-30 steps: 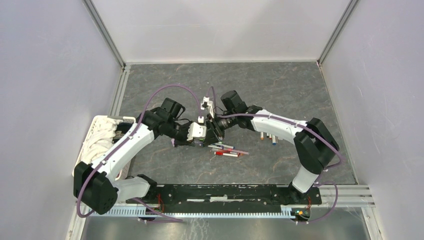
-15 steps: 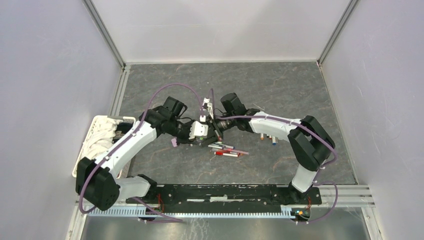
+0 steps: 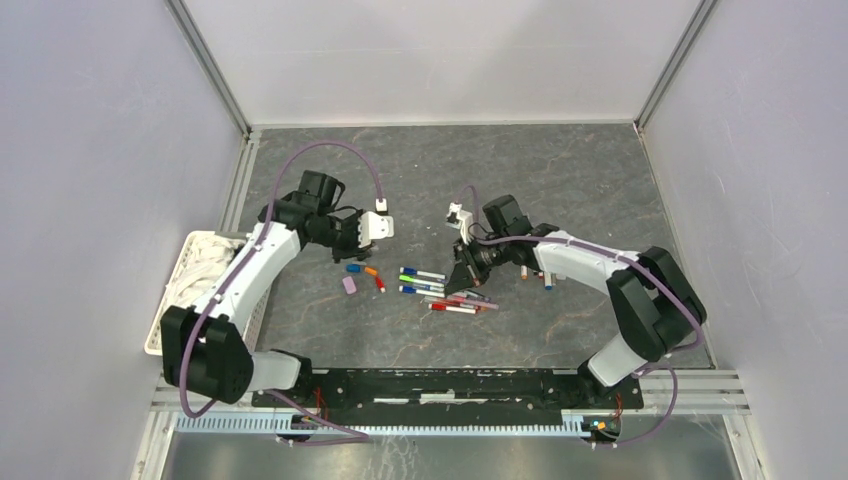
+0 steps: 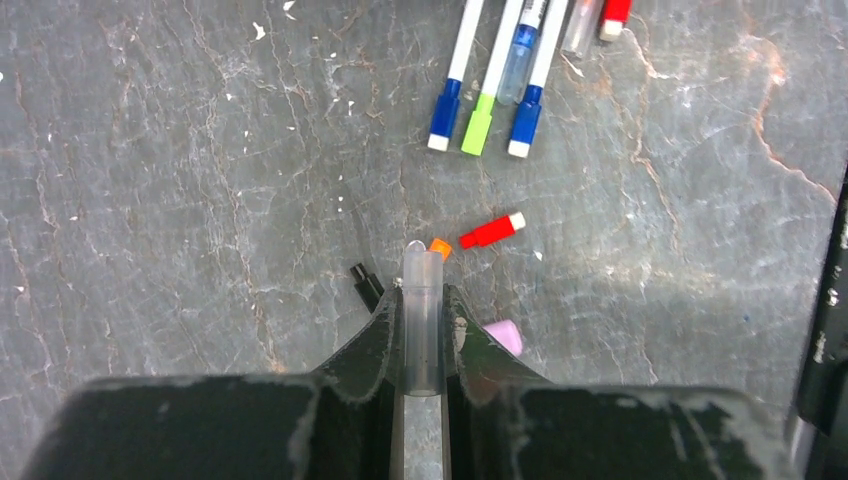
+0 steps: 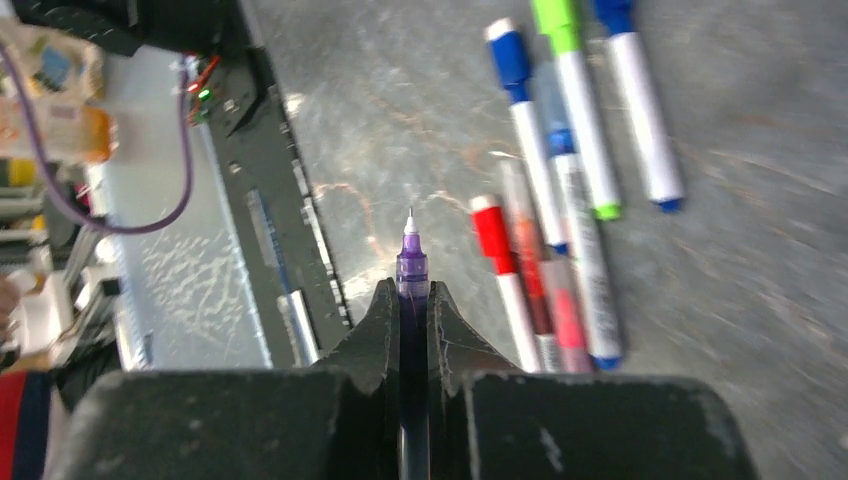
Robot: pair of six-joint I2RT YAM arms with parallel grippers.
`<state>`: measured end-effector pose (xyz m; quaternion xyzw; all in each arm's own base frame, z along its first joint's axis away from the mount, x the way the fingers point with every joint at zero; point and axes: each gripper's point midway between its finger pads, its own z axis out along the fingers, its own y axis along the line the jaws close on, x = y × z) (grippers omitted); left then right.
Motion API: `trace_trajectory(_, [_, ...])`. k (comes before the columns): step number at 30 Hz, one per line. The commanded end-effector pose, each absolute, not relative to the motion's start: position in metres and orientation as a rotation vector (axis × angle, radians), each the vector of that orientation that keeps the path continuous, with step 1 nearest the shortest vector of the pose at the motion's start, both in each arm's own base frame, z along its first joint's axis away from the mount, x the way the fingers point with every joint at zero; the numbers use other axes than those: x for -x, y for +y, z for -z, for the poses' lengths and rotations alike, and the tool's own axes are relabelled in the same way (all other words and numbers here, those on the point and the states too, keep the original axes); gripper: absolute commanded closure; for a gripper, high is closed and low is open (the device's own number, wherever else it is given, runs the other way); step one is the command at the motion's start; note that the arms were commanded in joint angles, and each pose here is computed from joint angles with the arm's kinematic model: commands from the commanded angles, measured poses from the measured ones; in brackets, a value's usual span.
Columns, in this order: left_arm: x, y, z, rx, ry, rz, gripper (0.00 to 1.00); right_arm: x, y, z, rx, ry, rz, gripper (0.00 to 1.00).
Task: Open the pen caps
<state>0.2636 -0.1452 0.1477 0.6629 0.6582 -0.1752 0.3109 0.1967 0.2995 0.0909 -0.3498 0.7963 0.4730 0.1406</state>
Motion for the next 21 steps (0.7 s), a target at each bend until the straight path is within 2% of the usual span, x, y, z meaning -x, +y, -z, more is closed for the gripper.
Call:
trace_trajectory(1, [-0.284, -0.16, -0.128, -1.611, 1.762, 0.489, 0.98, -0.254, 0.267, -0.099, 0.784, 2.295, -1.055, 1.0])
trace_trajectory(4, [-0.301, -0.163, -0.101, -1.54, 1.835, 0.443, 0.98, -0.291, 0.222, -0.091, 0.524, 2.342, -0.763, 1.0])
trace_trajectory(10, [-0.327, -0.157, -0.06, -1.466, 1.99, 0.344, 0.95, -0.323, 0.153, -0.093, 0.259, 2.3, -0.349, 1.0])
trace_trajectory(14, [-0.323, -0.158, -0.043, -1.466, 2.074, 0.351, 0.79, -0.337, 0.121, -0.085, 0.146, 2.298, -0.173, 1.0])
trace_trajectory(19, [-0.309, -0.163, -0.052, -1.476, 2.065, 0.383, 0.6, -0.35, 0.098, -0.073, 0.059, 2.281, -0.058, 0.98])
trace_trajectory(21, [-0.305, -0.166, -0.063, -1.469, 2.057, 0.416, 0.48, -0.355, 0.096, -0.071, 0.043, 2.271, -0.037, 0.98])
